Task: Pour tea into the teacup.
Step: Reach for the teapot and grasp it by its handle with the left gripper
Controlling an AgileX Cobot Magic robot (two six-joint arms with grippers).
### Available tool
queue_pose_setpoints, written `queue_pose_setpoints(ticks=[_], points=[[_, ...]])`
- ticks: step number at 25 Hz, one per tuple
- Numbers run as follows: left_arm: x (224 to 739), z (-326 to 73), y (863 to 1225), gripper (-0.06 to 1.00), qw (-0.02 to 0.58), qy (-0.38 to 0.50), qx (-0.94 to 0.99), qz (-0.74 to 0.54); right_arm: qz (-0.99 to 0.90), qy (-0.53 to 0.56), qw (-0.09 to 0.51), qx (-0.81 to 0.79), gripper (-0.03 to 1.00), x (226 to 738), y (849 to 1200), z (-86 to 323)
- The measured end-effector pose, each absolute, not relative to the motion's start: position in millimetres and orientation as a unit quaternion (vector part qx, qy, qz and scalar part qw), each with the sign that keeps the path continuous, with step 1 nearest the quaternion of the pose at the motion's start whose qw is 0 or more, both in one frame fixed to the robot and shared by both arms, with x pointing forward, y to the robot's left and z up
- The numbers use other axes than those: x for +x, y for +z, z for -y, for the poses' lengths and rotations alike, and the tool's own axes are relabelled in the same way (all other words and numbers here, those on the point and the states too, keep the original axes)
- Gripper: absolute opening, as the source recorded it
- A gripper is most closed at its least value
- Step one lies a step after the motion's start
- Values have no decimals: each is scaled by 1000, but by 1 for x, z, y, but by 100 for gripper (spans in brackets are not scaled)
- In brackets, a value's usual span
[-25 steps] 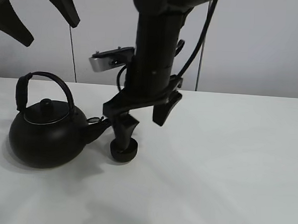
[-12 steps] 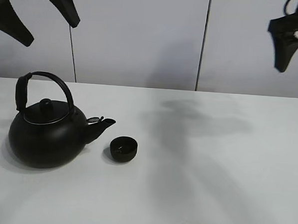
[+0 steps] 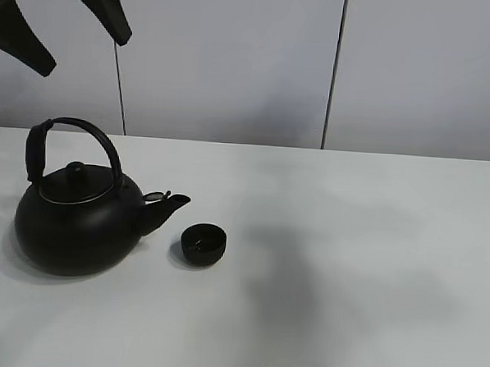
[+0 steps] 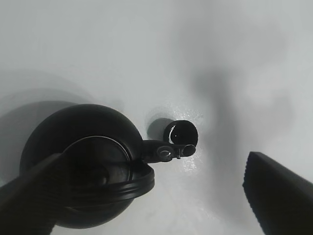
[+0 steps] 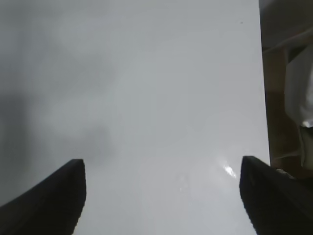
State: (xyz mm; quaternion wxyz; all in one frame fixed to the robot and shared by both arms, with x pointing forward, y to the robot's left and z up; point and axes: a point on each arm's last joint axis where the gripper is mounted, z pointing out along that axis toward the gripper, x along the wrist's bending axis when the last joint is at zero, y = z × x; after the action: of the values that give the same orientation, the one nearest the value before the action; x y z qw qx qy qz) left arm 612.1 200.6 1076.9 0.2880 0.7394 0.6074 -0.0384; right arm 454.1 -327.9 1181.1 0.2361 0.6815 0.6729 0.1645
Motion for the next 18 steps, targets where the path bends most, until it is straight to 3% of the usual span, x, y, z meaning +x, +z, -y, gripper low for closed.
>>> queue_pose_setpoints(ticks=[3,8,14,18], points=[[612,-201,1077,70,288,-38,739,-607,-655,195,268,679,58,373,1172,318],[612,-201,1077,70,288,-38,739,-607,-620,266,351,649,58,264,1121,304],[612,-201,1077,70,288,-38,739,-607,-603,297,386,632,58,223,1054,299],[612,-201,1077,70,288,-38,739,-607,-606,296,378,634,58,225,1045,299]])
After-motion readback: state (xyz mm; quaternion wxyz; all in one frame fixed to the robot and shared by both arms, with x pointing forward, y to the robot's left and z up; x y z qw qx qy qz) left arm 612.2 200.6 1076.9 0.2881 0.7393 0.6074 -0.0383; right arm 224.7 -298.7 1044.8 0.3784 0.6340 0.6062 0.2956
